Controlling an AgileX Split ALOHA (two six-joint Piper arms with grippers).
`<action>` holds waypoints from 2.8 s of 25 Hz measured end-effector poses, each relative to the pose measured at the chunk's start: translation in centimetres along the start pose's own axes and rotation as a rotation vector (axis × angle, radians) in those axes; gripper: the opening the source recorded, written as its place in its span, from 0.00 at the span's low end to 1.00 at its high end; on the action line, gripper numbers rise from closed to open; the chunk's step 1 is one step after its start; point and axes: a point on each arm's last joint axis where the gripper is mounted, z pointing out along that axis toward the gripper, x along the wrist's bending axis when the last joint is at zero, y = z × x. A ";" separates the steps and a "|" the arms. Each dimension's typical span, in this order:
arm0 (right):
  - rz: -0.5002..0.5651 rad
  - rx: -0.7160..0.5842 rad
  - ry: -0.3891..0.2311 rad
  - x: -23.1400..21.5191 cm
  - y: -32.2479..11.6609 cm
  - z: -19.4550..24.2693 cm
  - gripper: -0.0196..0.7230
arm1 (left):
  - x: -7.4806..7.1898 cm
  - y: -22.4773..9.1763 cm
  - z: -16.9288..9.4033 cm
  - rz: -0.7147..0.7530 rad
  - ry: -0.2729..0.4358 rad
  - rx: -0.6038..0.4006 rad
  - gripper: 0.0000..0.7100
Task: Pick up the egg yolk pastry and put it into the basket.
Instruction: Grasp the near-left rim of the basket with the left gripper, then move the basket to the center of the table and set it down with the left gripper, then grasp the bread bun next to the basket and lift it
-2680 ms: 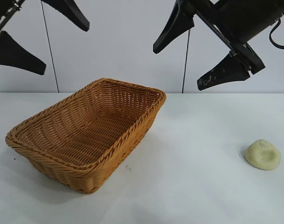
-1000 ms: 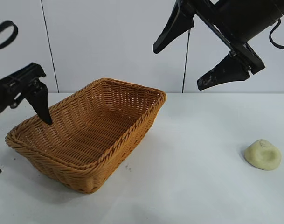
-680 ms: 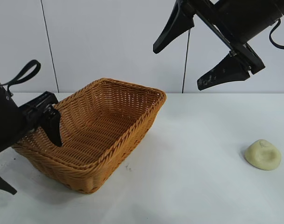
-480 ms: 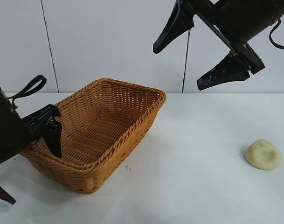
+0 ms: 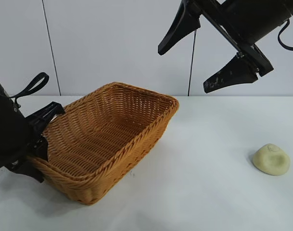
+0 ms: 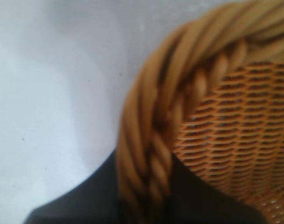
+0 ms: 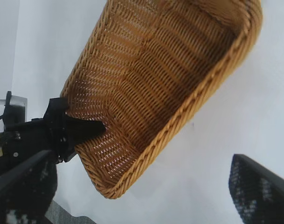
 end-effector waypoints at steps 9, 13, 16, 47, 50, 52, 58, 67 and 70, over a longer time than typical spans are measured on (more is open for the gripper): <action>0.000 0.000 0.000 0.0 0.0 0.0 0.96 | -4.5 2.3 -2.8 0.269 -0.033 0.009 0.16; 0.000 0.000 0.000 0.0 0.0 0.0 0.96 | -5.5 3.8 -3.7 0.358 -0.041 0.043 0.16; 0.000 0.002 0.000 0.0 0.0 0.0 0.96 | -6.4 4.6 -3.2 0.456 -0.034 0.108 0.16; 0.000 0.014 0.003 0.0 -0.1 0.0 0.96 | -9.9 5.8 3.5 0.823 0.022 0.314 0.57; 0.000 0.014 0.003 0.0 -0.1 0.0 0.96 | -10.4 5.9 2.8 0.831 0.005 0.301 0.84; 0.000 0.014 0.003 0.0 -0.1 0.0 0.96 | -11.0 6.0 1.9 0.843 -0.009 0.292 0.89; 0.000 0.014 0.003 0.0 -0.1 0.0 0.96 | -13.4 6.0 -3.8 0.941 -0.077 0.241 0.93; 0.000 0.014 0.003 0.0 -0.1 0.0 0.96 | -12.6 9.2 -7.9 1.044 0.070 0.103 0.93; 0.000 0.014 0.003 0.0 -0.1 0.0 0.96 | -11.3 11.6 -8.3 1.011 0.130 0.088 0.93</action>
